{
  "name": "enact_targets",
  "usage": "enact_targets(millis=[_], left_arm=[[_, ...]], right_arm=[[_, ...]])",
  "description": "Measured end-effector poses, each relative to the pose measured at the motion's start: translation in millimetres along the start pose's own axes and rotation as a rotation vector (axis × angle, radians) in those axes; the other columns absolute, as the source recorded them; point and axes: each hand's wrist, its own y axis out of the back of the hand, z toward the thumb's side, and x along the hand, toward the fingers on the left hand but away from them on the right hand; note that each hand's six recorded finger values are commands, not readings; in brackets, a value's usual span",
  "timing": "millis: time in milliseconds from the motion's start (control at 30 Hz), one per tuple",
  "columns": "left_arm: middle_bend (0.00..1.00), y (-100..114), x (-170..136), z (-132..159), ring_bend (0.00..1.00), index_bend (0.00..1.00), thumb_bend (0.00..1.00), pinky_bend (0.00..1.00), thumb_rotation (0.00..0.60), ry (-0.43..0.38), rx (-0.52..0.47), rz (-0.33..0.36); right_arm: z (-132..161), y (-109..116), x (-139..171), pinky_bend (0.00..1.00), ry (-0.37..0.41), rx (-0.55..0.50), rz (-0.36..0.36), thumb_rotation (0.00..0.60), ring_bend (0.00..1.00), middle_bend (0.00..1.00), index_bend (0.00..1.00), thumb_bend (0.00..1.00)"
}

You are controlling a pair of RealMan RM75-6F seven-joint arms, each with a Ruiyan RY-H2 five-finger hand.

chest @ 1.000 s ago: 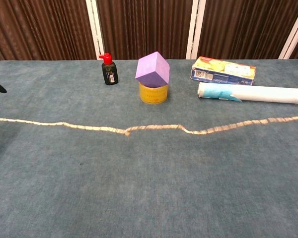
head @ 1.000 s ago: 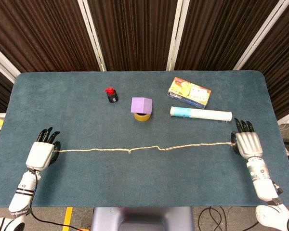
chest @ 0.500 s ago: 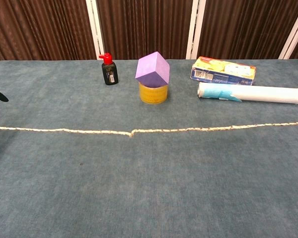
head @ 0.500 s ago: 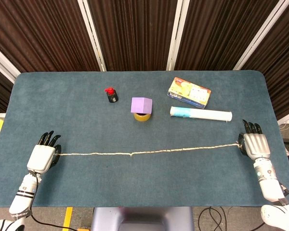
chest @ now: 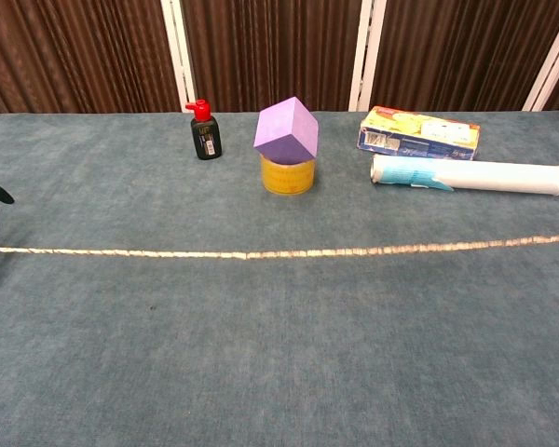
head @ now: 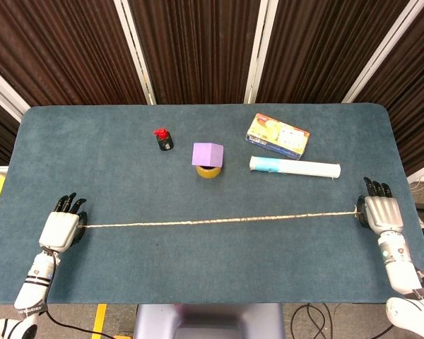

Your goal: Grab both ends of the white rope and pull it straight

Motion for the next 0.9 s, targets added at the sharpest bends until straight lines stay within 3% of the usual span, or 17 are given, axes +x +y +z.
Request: enact_targets(millis=[300,400,467,533,633,733,900], left_arm=[[0.17,-8.3,7.7,11.8,0.03,0.58,0.49,0.12,0.600,-0.033,0.001,-0.017],[0.17,-9.0,8.8,12.6,0.03,0.52,0.49,0.12,0.600,-0.035,0.001,-0.020],[0.16,-9.6,8.9,12.7,0.03,0.36,0.48,0.12,0.600,-0.036,0.002,-0.022],[0.13,-10.7,9.0,12.6,0.02,0.16,0.47,0.12,0.600,-0.036,0.003,-0.026],[0.06,-15.5,8.3,8.9,0.00,0.00,0.45,0.11,0.600,-0.024,0.011,-0.053],[0.00,-21.0,6.8,3.2,0.00,0.00,0.44,0.11,0.600,-0.001,0.014,-0.096],[0.00,-22.4,2.3,-3.0,0.00,0.00,0.41,0.11,0.600,0.019,0.008,-0.140]], right_arm=[[20.0,-11.9,-1.9,0.00,0.039,0.015,0.015,0.600,0.00,0.10,0.76,0.60],[21.3,-14.1,-2.8,0.00,0.040,0.025,0.020,0.600,0.00,0.10,0.72,0.60],[21.4,-14.5,-2.8,0.00,0.040,0.027,0.021,0.600,0.00,0.10,0.60,0.60],[21.1,-15.8,-2.8,0.00,0.040,0.039,0.025,0.600,0.00,0.06,0.30,0.60],[16.1,-21.0,-2.6,0.00,0.024,0.066,0.056,0.600,0.00,0.00,0.02,0.58],[9.9,-25.6,-1.8,0.00,-0.001,0.093,0.096,0.600,0.00,0.00,0.00,0.49],[3.2,-25.0,1.4,0.00,-0.034,0.109,0.133,0.600,0.00,0.00,0.00,0.41]])
